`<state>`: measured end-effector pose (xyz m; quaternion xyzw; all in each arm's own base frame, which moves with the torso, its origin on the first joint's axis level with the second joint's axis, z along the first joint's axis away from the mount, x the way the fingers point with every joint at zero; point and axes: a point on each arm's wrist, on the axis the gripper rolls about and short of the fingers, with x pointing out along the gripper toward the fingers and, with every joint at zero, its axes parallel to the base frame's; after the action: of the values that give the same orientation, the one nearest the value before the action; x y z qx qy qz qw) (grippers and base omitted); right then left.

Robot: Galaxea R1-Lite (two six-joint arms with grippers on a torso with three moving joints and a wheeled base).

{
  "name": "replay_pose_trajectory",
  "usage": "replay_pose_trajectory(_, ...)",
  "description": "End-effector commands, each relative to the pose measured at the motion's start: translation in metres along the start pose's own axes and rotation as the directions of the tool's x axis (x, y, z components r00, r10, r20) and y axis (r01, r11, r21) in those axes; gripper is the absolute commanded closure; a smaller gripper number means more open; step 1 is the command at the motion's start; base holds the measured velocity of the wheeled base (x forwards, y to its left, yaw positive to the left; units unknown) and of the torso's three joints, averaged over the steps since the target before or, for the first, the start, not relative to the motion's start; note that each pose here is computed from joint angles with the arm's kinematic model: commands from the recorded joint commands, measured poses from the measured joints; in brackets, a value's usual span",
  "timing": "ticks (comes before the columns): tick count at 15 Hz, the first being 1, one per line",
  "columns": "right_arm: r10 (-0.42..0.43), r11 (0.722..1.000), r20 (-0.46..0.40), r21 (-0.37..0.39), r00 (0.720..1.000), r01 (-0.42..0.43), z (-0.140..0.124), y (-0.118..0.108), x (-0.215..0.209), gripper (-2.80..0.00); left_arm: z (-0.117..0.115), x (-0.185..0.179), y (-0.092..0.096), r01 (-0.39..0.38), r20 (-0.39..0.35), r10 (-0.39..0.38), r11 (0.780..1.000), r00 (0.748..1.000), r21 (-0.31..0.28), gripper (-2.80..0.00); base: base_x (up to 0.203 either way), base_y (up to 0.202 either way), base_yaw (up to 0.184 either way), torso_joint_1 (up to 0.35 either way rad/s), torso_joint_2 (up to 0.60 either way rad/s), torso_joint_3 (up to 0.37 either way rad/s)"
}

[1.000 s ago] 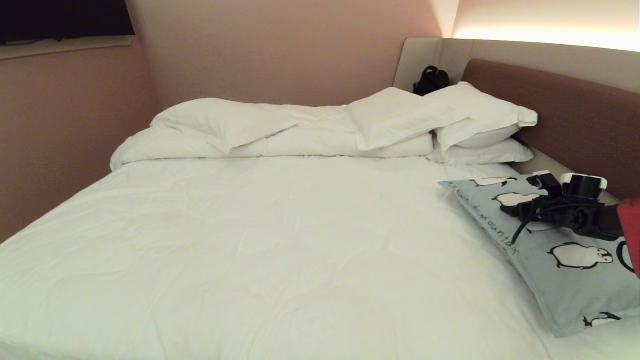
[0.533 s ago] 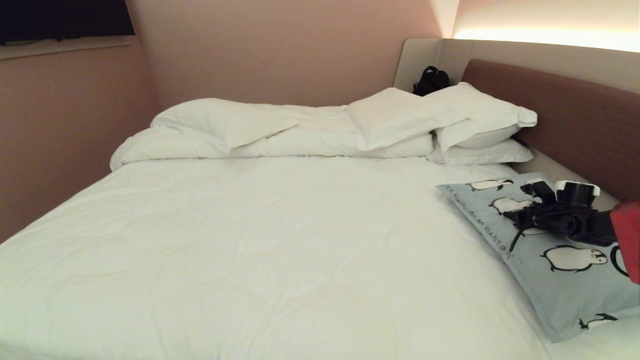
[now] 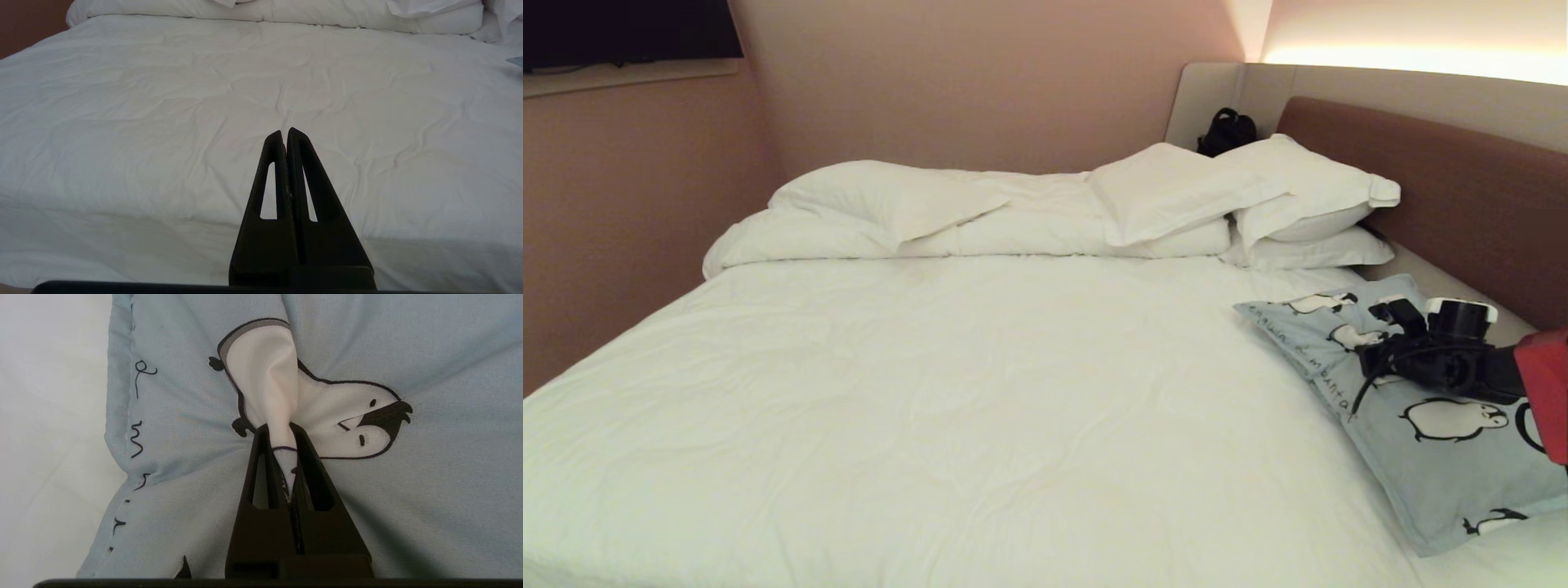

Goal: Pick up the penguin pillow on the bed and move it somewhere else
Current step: Pick up the pillow

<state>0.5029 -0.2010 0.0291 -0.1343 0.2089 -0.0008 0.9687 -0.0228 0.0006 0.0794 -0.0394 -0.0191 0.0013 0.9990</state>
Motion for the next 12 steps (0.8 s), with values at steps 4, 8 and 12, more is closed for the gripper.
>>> replay_pose_trajectory(4,-0.040,0.999,0.081,-0.018,0.996,0.042,0.036,-0.014,-0.022,0.00,0.000,0.000,0.000,0.000,0.002,0.000,1.000,1.000,-0.001,0.00,0.000,0.000,0.000,0.000,0.00,0.000)
replay_pose_trajectory(8,-0.092,0.996,0.136,0.004,0.986,0.093,0.054,-0.031,-0.040,0.00,0.000,0.000,0.000,0.000,0.002,0.000,1.000,1.000,-0.001,0.00,0.000,0.000,0.000,0.000,0.00,0.000)
replay_pose_trajectory(12,-0.134,0.991,0.155,0.023,0.979,0.132,0.061,-0.049,-0.056,0.00,0.000,0.000,0.000,-0.001,0.000,0.001,1.000,1.000,0.000,0.00,0.000,0.000,0.000,0.000,0.00,0.000)
